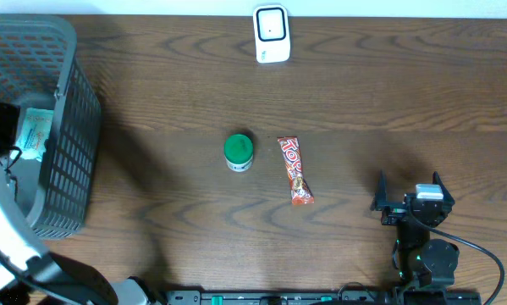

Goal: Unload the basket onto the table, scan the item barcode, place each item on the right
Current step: 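Reach the left gripper into the basket and grasp the mint-green wipes pack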

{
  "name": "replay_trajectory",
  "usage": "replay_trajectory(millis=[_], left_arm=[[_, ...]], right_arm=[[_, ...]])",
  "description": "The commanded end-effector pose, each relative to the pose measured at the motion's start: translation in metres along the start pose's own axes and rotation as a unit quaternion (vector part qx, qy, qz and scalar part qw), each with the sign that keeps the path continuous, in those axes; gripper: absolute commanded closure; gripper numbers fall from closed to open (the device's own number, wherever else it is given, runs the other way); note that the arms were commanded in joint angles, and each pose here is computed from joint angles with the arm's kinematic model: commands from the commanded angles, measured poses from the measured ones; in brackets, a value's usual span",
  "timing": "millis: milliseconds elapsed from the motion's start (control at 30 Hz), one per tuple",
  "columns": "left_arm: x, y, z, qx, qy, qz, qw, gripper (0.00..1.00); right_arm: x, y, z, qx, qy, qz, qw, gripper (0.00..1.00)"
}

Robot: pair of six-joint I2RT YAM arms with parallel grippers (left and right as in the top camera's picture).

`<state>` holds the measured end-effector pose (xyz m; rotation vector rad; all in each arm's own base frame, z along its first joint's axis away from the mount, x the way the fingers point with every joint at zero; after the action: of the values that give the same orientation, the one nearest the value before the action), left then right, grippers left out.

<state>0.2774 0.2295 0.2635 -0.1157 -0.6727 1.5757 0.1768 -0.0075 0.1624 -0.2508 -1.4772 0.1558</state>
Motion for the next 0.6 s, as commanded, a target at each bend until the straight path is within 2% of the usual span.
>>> replay_trajectory(millis=[0, 233, 567], left_arm=[[-0.007, 0.003, -0.024, -0.022, 0.036, -0.014, 0.999, 0.02], [-0.014, 0.009, -0.057, -0.066, 0.027, -0.024, 0.997, 0.02], [-0.02, 0.037, -0.093, -0.069, 0.015, 0.011, 0.997, 0.02]], right_arm=[[0.001, 0.001, 0.001, 0.0, -0.003, 0.005, 1.0, 0.01], [0.001, 0.001, 0.001, 0.0, -0.003, 0.005, 1.0, 0.01], [0.001, 0.001, 0.001, 0.0, -0.003, 0.005, 1.0, 0.01]])
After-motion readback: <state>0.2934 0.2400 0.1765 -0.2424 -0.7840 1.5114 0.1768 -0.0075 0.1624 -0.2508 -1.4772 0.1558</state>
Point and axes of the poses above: each gripper's point midway between its finger pads, its own z axis back along the fingers, its own y axis along the line the jaws close on, x = y × z, the point moved 7 cm from there along z, back along the fingers, and after that the axes turned 10 degrees about z, right-handed, at the moved point
